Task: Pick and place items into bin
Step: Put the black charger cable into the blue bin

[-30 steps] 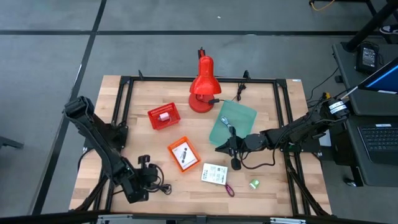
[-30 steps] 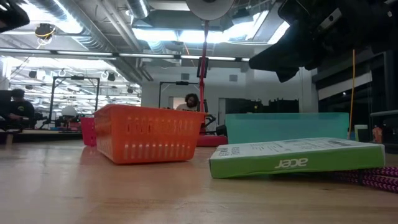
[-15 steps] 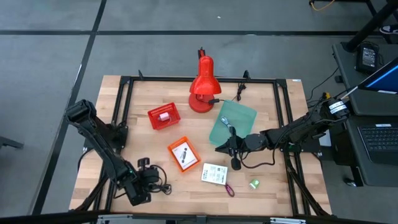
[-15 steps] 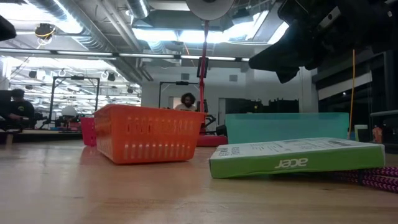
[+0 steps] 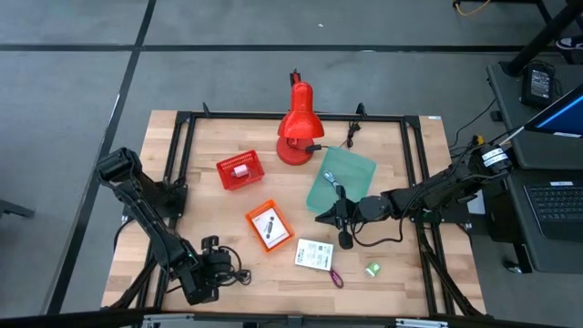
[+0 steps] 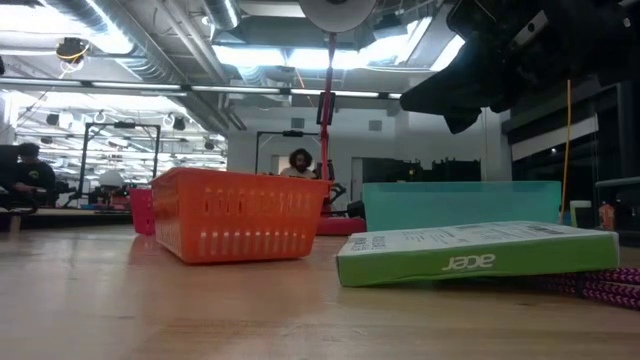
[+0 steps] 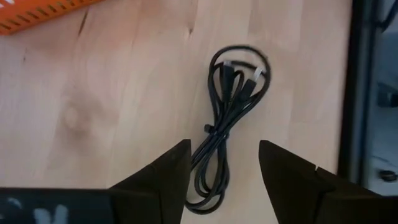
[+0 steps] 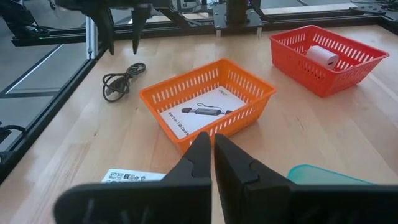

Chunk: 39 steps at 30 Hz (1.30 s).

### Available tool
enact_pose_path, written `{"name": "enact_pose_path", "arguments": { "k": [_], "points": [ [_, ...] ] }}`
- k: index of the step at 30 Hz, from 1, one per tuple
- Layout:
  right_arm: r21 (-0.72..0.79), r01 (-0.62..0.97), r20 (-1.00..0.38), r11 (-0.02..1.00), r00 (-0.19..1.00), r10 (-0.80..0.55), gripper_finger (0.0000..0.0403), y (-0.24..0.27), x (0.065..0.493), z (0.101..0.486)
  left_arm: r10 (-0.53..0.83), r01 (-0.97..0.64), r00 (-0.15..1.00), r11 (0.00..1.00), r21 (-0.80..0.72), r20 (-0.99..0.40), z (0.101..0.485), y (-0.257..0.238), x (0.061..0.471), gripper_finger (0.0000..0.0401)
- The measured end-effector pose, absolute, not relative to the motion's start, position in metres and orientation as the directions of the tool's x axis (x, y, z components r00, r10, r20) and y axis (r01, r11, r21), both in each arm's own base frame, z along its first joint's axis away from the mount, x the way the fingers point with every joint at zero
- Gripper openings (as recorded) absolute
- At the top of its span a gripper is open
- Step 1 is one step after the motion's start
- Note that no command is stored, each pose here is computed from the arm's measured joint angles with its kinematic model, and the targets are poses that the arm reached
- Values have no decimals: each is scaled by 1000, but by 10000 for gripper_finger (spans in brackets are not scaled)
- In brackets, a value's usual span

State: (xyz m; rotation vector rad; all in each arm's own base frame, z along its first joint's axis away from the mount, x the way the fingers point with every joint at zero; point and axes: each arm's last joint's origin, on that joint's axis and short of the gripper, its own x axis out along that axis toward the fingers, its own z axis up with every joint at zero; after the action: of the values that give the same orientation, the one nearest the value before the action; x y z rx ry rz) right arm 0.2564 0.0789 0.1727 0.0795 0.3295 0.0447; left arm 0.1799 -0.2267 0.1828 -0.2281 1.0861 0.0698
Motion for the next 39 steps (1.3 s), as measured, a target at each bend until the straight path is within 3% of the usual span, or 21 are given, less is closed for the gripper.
{"name": "enact_pose_path", "arguments": {
  "k": [11, 20, 24, 31, 39],
  "points": [
    [83, -31, -323, 996, 945, 57, 4, 79, 256, 173, -16, -153, 355, 985, -75, -935, 135, -241, 188, 182],
    [83, -31, -323, 996, 945, 57, 4, 79, 256, 173, 22, -119, 339, 993, -20, -940, 123, -242, 189, 178],
    [85, -31, -323, 996, 945, 56, 4, 79, 256, 173, 10, -116, 353, 993, -33, -936, 128, -241, 188, 143],
    [83, -31, -323, 996, 945, 57, 4, 79, 256, 173, -6, -95, 342, 995, -41, -940, 138, -237, 186, 32],
    [85, -30, -323, 996, 945, 57, 4, 79, 256, 173, -4, -53, 377, 998, -25, -926, 168, -225, 177, 24]
  ]
}}
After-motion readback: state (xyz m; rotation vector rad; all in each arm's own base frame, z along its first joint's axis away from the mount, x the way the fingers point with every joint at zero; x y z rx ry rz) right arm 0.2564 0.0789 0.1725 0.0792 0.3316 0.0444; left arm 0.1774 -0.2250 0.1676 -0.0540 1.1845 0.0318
